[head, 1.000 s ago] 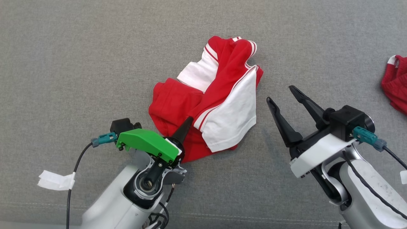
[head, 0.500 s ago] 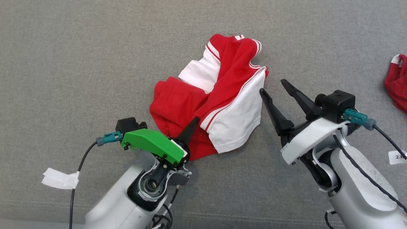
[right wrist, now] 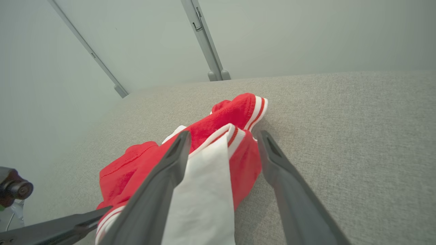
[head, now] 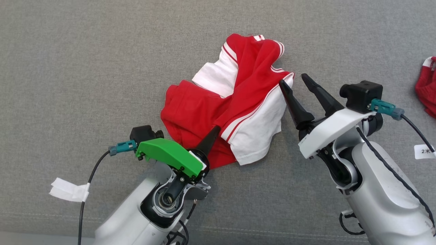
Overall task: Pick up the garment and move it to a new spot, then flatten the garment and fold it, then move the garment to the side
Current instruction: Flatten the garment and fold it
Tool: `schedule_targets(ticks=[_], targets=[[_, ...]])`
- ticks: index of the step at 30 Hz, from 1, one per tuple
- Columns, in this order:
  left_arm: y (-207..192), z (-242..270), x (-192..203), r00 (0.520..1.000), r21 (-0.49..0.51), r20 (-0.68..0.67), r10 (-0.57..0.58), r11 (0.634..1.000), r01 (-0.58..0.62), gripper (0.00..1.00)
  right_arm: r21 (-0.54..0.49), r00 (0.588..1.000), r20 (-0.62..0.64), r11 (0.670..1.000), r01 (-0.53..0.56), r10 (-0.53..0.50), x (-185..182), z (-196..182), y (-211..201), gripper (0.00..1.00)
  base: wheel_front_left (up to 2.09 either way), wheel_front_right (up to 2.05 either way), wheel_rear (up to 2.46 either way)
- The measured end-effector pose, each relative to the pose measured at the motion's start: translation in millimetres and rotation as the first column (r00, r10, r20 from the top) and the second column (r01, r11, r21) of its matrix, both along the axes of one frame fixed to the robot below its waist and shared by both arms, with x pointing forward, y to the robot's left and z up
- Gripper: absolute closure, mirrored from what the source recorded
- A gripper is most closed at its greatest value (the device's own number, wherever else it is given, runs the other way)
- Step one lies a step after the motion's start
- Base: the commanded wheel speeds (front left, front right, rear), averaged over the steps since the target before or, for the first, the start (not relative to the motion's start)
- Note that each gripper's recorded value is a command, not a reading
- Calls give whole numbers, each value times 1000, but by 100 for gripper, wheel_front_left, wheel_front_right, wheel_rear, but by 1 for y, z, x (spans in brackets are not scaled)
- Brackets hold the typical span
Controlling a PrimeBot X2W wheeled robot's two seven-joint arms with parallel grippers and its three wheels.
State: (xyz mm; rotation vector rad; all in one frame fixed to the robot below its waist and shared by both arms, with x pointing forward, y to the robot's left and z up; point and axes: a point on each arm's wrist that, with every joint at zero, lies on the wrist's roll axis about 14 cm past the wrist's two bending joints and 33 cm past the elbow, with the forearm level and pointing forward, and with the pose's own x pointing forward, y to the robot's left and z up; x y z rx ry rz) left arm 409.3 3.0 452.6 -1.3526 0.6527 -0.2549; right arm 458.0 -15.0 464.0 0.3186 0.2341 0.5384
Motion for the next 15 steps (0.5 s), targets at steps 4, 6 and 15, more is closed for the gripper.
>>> schedule_targets(ticks=[4,6,15], targets=[[0,-1,0,1000,1,-7,-1,1000,1,100,-4,1000,-17,1000,-6,6,1,-5,2,10,0,0,0],[-1,-2,0,1000,1,-9,-1,1000,1,100,-3,1000,-21,1000,-13,13,2,-7,4,31,0,0,0],[-3,-3,0,1000,-2,-10,-7,1000,7,100,-14,999,-39,999,-29,28,1,-14,7,64,0,0,0]])
